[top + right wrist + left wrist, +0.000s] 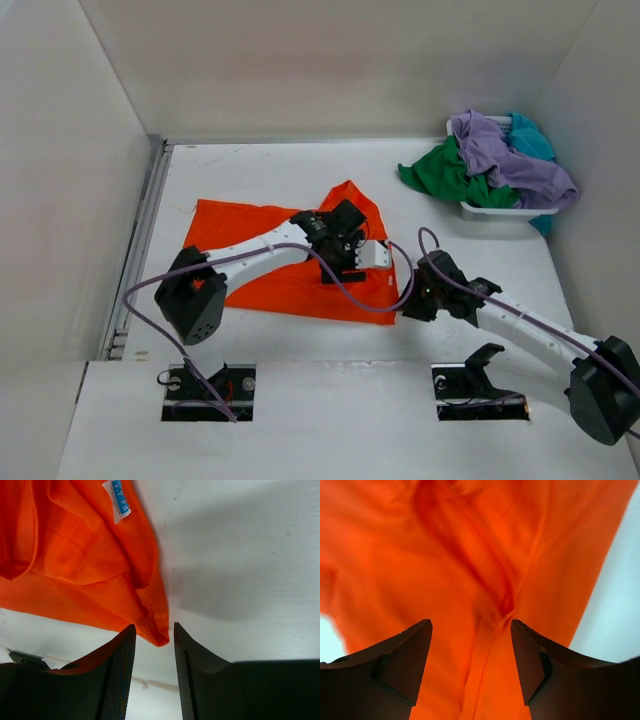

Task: Fold and stack the t-shirts
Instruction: Flatten out the tshirt

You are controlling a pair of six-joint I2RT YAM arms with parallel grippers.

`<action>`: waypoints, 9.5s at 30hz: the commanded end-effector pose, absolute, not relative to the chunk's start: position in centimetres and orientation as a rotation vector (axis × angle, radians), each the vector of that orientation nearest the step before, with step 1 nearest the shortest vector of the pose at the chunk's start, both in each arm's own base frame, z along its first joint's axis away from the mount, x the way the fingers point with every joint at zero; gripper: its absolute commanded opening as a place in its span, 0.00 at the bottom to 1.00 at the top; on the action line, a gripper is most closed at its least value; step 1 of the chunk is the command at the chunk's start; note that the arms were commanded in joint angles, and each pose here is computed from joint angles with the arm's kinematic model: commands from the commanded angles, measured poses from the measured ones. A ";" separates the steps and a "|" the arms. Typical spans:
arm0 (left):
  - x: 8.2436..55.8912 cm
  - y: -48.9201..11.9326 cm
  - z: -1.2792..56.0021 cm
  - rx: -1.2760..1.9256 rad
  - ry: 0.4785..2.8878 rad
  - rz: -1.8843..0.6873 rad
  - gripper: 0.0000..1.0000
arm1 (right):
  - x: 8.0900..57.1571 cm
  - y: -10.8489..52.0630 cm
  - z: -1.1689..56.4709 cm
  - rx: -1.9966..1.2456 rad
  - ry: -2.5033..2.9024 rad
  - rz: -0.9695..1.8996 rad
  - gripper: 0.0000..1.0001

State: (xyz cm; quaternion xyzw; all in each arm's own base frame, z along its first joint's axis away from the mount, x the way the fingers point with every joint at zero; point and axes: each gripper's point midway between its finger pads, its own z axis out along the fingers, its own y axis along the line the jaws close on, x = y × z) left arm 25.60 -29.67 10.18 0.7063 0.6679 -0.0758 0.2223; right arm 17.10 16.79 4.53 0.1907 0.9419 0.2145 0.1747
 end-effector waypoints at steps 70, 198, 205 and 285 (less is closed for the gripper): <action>39.0 -3.3 16.2 0.686 2.346 -0.059 0.69 | 39.2 25.5 16.2 -0.049 2.459 0.521 0.58; 34.7 4.4 6.2 0.497 2.746 -0.237 0.50 | 25.7 28.3 7.6 -0.128 2.680 0.655 0.16; 34.0 1.5 5.0 0.632 2.777 -0.275 0.52 | 24.7 27.1 6.1 -0.116 2.714 0.638 0.22; 42.9 6.1 29.8 0.395 1.960 0.267 0.01 | 37.7 12.4 29.2 0.288 2.084 0.625 0.00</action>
